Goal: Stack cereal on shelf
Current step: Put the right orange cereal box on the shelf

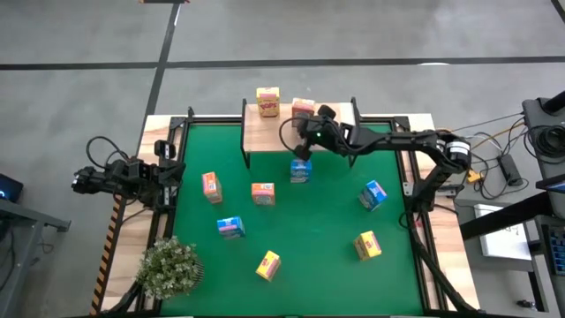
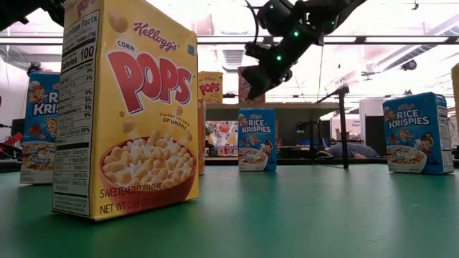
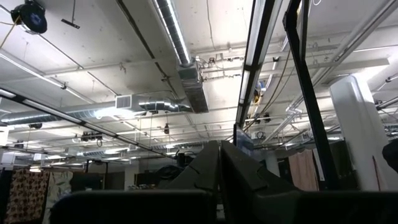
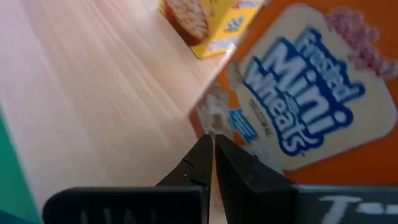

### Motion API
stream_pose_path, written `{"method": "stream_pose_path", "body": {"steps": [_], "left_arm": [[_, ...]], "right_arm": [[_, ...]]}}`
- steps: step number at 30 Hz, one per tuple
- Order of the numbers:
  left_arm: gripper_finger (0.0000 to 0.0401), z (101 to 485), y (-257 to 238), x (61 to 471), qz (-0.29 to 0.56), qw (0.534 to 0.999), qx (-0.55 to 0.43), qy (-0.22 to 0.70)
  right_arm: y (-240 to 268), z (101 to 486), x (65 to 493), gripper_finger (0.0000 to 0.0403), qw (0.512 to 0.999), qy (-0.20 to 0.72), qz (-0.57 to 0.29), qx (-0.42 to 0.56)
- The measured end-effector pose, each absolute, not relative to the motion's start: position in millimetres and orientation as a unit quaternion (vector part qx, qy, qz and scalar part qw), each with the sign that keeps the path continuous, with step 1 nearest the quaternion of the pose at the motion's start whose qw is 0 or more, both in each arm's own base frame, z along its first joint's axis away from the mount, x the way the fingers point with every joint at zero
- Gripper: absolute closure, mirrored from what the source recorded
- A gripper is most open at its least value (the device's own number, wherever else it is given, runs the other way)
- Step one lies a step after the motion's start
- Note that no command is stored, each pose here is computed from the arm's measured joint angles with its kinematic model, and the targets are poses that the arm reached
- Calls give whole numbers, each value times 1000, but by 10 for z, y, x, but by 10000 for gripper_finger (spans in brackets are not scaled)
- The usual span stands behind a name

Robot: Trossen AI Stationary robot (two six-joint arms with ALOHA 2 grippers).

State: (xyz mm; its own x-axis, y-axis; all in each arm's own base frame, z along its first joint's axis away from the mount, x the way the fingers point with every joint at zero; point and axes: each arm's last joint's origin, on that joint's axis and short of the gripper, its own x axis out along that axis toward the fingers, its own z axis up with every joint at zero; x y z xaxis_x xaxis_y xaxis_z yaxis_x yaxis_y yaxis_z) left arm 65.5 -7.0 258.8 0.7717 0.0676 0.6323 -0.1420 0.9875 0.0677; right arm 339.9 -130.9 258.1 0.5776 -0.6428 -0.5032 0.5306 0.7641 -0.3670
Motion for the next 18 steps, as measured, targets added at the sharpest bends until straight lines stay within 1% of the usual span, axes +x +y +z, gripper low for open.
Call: {"method": "stream_pose_path", "body": {"steps": [18], "left_arm": [[401,2588,-70,655,57,939,59,-333]], "right_arm": [[-1547,2555,3290,394,869,339,-344,-111]]}}
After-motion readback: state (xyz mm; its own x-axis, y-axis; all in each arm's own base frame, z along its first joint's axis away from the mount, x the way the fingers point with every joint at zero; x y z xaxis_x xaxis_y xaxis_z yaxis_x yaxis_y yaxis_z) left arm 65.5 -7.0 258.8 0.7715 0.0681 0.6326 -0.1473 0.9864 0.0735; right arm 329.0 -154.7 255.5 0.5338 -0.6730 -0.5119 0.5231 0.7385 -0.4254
